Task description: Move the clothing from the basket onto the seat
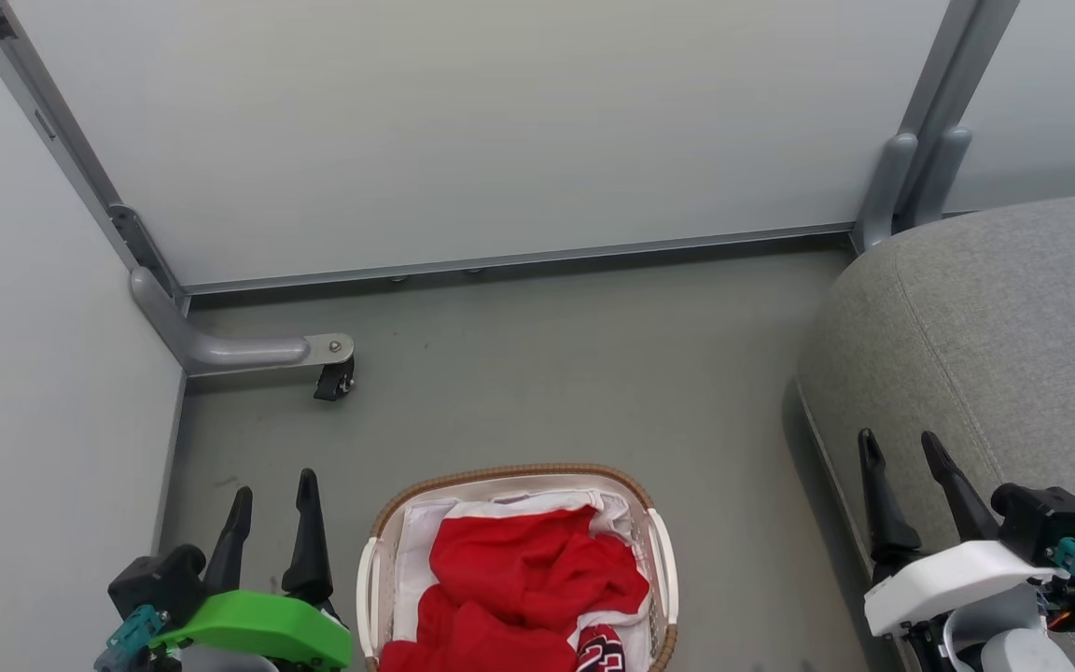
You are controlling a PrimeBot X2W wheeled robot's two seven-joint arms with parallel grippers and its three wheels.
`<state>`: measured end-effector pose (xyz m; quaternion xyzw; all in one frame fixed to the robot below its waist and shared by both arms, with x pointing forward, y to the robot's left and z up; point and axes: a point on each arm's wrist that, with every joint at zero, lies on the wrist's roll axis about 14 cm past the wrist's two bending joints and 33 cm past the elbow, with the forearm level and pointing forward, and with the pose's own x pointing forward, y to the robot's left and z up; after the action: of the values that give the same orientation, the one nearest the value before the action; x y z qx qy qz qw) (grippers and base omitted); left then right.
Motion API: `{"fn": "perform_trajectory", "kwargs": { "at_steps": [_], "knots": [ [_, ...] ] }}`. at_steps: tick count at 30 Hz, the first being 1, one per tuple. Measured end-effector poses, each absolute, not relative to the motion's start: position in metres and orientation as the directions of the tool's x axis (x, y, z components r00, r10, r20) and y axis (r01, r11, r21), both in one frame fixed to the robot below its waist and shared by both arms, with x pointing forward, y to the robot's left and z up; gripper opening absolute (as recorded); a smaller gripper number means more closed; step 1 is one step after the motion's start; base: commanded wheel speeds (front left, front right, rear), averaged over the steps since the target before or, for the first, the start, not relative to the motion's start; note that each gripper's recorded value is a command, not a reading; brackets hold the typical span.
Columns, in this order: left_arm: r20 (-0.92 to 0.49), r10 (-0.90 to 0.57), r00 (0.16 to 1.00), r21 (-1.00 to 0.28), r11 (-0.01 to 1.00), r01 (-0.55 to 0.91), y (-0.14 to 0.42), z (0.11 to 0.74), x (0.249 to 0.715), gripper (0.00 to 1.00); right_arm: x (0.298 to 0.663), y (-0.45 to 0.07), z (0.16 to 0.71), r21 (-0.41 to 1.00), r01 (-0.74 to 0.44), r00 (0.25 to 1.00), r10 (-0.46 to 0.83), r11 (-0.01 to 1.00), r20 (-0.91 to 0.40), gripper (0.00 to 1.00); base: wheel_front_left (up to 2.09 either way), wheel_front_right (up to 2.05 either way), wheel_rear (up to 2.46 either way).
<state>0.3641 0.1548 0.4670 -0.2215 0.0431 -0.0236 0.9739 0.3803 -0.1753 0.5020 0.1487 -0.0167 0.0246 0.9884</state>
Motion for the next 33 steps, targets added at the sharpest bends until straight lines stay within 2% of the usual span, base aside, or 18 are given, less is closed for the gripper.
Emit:
{"fn": "perform_trajectory", "kwargs": {
  "at_steps": [33],
  "knots": [
    [-0.071, -0.1, 0.992, -0.252, 0.965, 0.079, 0.148, 0.458, 0.36, 1.0, 0.381, -0.165, 0.501, 0.037, -0.109, 0.992, 0.106, 0.993, 0.06, 1.0, 0.0, 0.0, 0.0]
  ]
}}
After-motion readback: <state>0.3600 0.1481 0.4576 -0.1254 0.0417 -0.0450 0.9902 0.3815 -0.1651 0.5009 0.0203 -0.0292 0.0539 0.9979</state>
